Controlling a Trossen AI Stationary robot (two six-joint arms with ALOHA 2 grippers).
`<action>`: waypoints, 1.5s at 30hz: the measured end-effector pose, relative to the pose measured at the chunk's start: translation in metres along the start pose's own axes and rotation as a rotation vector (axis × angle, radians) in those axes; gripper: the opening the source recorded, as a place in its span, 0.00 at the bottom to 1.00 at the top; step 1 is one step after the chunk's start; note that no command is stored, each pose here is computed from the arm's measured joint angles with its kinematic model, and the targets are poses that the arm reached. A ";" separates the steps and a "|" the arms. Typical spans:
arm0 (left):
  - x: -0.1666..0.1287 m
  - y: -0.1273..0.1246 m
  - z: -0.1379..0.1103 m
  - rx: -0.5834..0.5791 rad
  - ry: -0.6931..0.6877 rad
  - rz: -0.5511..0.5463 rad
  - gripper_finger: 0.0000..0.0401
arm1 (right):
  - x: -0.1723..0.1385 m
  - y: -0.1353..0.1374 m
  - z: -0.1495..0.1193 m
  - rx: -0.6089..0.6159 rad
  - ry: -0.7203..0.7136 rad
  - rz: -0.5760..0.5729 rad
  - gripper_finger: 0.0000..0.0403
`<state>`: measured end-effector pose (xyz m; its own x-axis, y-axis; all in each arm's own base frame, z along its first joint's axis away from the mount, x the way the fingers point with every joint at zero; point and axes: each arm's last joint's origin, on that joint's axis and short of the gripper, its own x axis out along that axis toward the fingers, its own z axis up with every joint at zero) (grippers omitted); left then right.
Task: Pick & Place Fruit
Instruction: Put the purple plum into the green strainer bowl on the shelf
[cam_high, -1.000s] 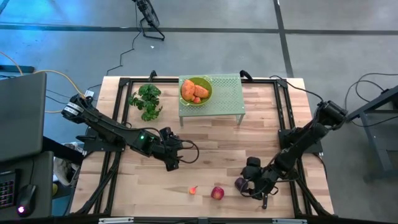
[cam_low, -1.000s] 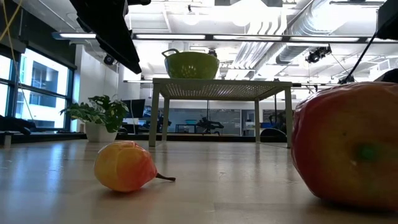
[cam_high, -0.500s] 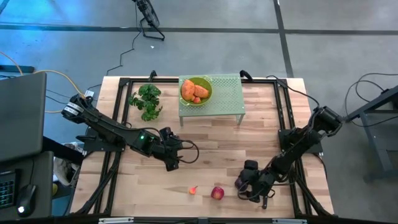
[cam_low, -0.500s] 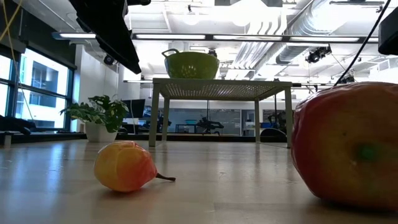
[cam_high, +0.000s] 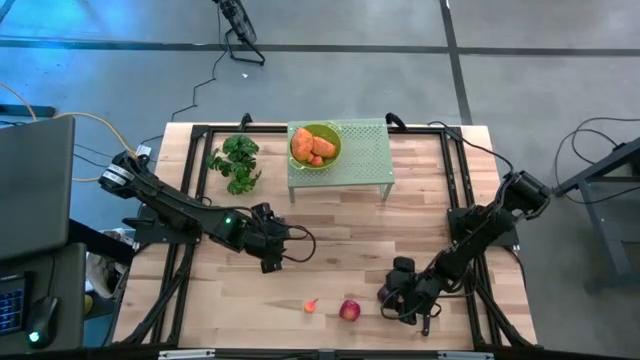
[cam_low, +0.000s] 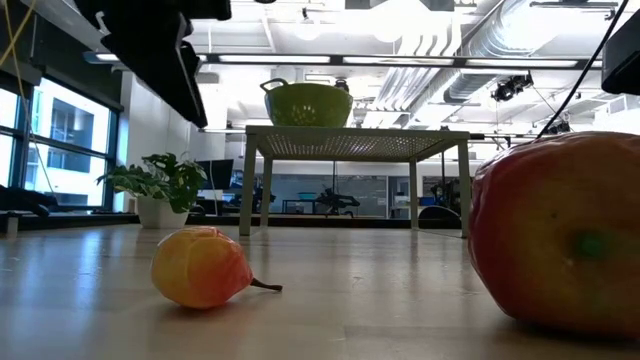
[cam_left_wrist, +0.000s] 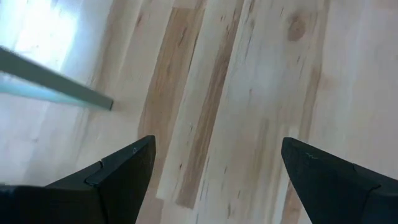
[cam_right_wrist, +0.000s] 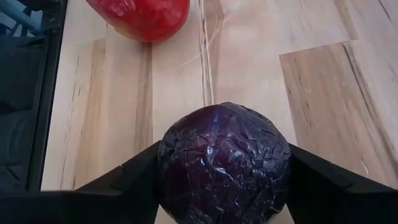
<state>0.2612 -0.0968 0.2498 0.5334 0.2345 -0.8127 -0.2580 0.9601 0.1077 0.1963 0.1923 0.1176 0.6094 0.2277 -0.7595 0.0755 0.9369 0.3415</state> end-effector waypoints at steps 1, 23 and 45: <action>-0.001 0.001 -0.001 0.002 0.006 0.003 0.85 | 0.000 0.000 0.000 0.005 -0.004 -0.002 0.64; -0.027 0.016 -0.016 0.005 -0.076 -0.004 0.85 | -0.035 -0.015 0.055 -0.050 -0.248 -0.009 0.67; 0.003 0.003 -0.030 0.025 -0.230 -0.117 0.85 | -0.058 -0.082 0.138 -0.027 -0.594 -0.134 0.67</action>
<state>0.2378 -0.0979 0.2310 0.7283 0.1470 -0.6693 -0.1654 0.9856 0.0366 0.2636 0.0655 0.2094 0.9328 -0.0723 -0.3529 0.1664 0.9554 0.2440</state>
